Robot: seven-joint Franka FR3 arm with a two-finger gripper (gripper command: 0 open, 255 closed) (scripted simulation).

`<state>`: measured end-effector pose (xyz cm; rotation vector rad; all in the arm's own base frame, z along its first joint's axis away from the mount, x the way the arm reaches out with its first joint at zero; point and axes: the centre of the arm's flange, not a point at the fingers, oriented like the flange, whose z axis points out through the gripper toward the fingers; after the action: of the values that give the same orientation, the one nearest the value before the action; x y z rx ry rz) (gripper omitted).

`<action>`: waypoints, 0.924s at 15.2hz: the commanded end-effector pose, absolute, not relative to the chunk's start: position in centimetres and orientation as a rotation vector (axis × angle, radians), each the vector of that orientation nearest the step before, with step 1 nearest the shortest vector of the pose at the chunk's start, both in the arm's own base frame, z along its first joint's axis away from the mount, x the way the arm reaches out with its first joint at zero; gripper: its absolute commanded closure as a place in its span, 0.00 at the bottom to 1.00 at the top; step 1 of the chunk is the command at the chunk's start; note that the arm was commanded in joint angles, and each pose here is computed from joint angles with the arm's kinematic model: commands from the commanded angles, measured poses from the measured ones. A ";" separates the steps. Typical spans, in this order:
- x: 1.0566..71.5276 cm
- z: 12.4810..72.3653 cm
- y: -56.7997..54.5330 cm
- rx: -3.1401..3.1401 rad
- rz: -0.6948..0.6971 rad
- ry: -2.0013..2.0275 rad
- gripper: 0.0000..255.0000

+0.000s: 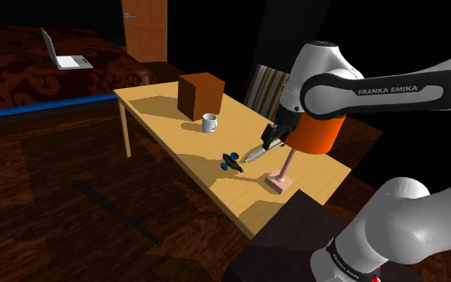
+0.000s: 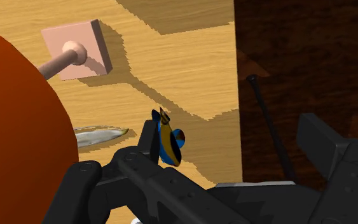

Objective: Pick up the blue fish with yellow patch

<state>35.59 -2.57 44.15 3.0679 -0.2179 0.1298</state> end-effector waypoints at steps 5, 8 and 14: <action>38.2 37.2 -3.6 3.002 0.218 -0.178 0.00; 39.7 33.8 -4.2 2.968 0.257 -0.160 0.00; 42.9 27.1 -5.8 2.898 0.333 -0.124 0.00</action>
<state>42.58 -5.76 28.33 2.9072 -0.1396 0.3169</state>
